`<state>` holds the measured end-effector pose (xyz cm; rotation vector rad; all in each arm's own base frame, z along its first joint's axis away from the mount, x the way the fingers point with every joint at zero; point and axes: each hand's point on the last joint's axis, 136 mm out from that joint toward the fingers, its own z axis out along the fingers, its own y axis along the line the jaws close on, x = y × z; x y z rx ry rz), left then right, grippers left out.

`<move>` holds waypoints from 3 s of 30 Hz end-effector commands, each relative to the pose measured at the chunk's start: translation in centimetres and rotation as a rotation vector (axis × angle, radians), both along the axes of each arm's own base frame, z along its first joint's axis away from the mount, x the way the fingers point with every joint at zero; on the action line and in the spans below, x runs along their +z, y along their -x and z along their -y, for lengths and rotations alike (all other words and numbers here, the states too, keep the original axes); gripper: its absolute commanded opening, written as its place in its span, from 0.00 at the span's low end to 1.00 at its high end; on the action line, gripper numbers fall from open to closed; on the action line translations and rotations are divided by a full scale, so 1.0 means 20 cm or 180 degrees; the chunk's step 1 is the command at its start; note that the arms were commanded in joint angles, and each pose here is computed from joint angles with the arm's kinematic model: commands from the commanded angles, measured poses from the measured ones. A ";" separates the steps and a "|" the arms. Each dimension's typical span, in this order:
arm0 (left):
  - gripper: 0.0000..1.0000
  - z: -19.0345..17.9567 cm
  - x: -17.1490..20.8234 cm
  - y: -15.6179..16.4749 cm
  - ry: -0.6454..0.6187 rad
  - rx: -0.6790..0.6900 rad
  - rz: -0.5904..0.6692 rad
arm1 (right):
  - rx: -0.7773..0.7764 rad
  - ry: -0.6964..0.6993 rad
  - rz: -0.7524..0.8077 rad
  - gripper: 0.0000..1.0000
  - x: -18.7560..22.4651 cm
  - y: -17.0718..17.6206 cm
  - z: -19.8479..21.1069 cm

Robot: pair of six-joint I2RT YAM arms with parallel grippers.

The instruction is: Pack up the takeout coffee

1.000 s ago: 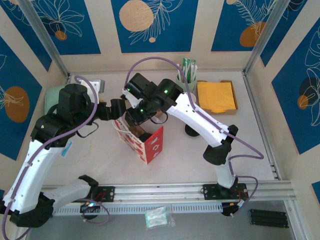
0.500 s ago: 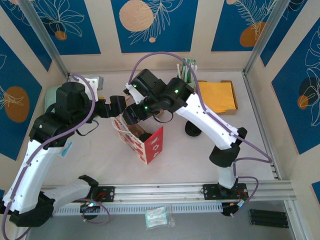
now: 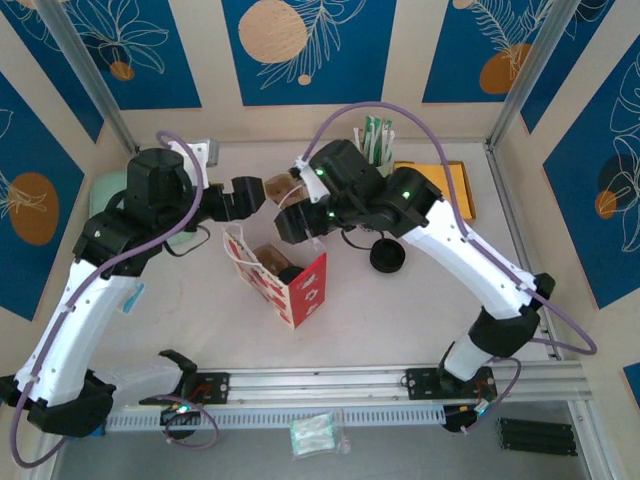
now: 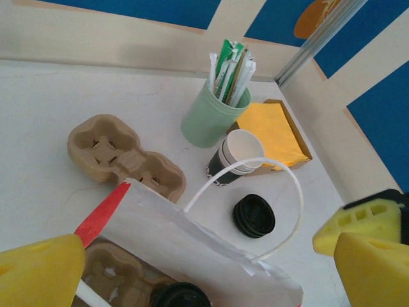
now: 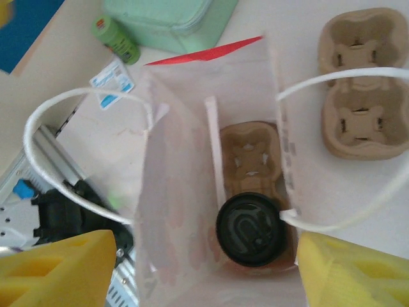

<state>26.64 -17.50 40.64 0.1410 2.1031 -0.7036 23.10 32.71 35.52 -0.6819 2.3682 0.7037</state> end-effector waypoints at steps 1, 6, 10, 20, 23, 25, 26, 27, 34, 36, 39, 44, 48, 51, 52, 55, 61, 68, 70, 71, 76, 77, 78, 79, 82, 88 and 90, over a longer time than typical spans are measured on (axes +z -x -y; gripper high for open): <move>1.00 0.08 0.15 0.00 0.0196 -0.0111 0.0207 | -0.0229 -0.0358 0.0146 0.75 0.11 -0.05 0.08; 0.99 0.22 0.19 -0.02 0.0152 -0.0269 0.0273 | -0.0616 -0.0674 0.0005 0.75 0.11 -0.13 0.27; 0.99 0.35 0.20 -0.04 0.0120 -0.0400 0.0310 | -0.0963 -0.0880 -0.0162 0.76 0.08 -0.19 0.46; 0.99 0.69 0.16 -0.09 -0.0027 -0.0763 0.0327 | -0.1907 -0.1292 -0.0320 0.84 -0.07 -0.33 0.92; 0.99 0.77 0.14 -0.11 -0.0067 -0.0828 0.0349 | -0.2047 -0.1417 -0.0552 0.84 -0.17 -0.37 0.99; 0.99 0.83 0.12 -0.12 -0.0073 -0.0864 0.0352 | -0.2163 -0.1441 -0.0679 0.84 -0.24 -0.40 1.04; 0.99 0.85 0.10 -0.13 -0.0079 -0.0883 0.0351 | -0.2229 -0.1449 -0.0733 0.84 -0.28 -0.42 1.07; 0.99 0.88 0.09 -0.13 -0.0083 -0.0902 0.0349 | -0.2318 -0.1455 -0.0781 0.83 -0.33 -0.45 1.10; 0.99 1.01 -0.02 -0.17 -0.0196 -0.1005 0.0287 | -0.3103 -0.1663 -0.1209 0.80 -0.67 -0.59 1.40; 0.99 1.05 -0.05 -0.18 -0.0196 -0.1032 0.0275 | -0.3292 -0.1736 -0.1317 0.79 -0.76 -0.63 1.49; 0.99 1.11 -0.09 -0.20 -0.0213 -0.1072 0.0248 | -0.3482 -0.1793 -0.1453 0.77 -0.86 -0.69 1.57; 0.99 1.19 -0.12 -0.23 -0.0243 -0.1153 0.0214 | -0.3643 -0.1899 -0.1661 0.71 -0.99 -0.79 1.65; 1.00 1.24 -0.16 -0.25 -0.0233 -0.1209 0.0175 | -0.3681 -0.1948 -0.1803 0.68 -1.07 -0.88 1.67; 0.99 1.26 -0.18 -0.25 -0.0232 -0.1222 0.0146 | -0.3726 -0.1947 -0.1923 0.62 -1.13 -0.92 1.68; 0.99 1.27 -0.19 -0.25 -0.0237 -0.1228 0.0143 | -0.3760 -0.1937 -0.1948 0.61 -1.15 -0.94 1.68; 0.99 1.27 -0.20 -0.25 -0.0261 -0.1238 0.0149 | -0.3811 -0.1922 -0.1984 0.59 -1.20 -0.96 1.70; 0.99 1.26 -0.14 -0.25 -0.0237 -0.1239 0.0256 | -0.3813 -0.1875 -0.2031 0.53 -1.26 -1.00 1.70; 0.99 1.26 -0.06 -0.23 -0.0136 -0.1254 0.0329 | -0.3835 -0.1820 -0.2077 0.53 -1.31 -1.02 1.70; 0.99 1.26 -0.03 -0.23 -0.0108 -0.1255 0.0363 | -0.3831 -0.1815 -0.2081 0.53 -1.32 -1.02 1.69; 1.00 1.26 -0.03 -0.22 -0.0102 -0.1263 0.0368 | -0.3832 -0.1805 -0.2087 0.53 -1.32 -1.02 1.69; 0.99 1.26 0.00 -0.21 -0.0077 -0.1271 0.0397 | -0.3831 -0.1794 -0.2107 0.53 -1.34 -1.01 1.68; 0.99 1.27 0.00 -0.21 -0.0077 -0.1272 0.0398 | -0.3831 -0.1785 -0.2112 0.53 -1.34 -1.01 1.68; 0.99 1.27 0.00 -0.21 -0.0078 -0.1275 0.0402 | -0.3836 -0.1784 -0.2118 0.53 -1.35 -1.01 1.68; 0.99 1.27 0.00 -0.21 -0.0080 -0.1278 0.0402 | -0.3839 -0.1783 -0.2113 0.53 -1.35 -1.00 1.68; 0.99 1.27 0.01 -0.20 -0.0075 -0.1279 0.0407 | -0.3851 -0.1777 -0.2124 0.53 -1.36 -0.99 1.68; 1.00 1.27 0.01 -0.20 -0.0071 -0.1282 0.0405 | -0.3860 -0.1747 -0.2163 0.53 -1.39 -0.99 1.67; 1.00 1.27 0.01 -0.20 -0.0071 -0.1285 0.0404 | -0.3867 -0.1735 -0.2170 0.53 -1.40 -0.99 1.67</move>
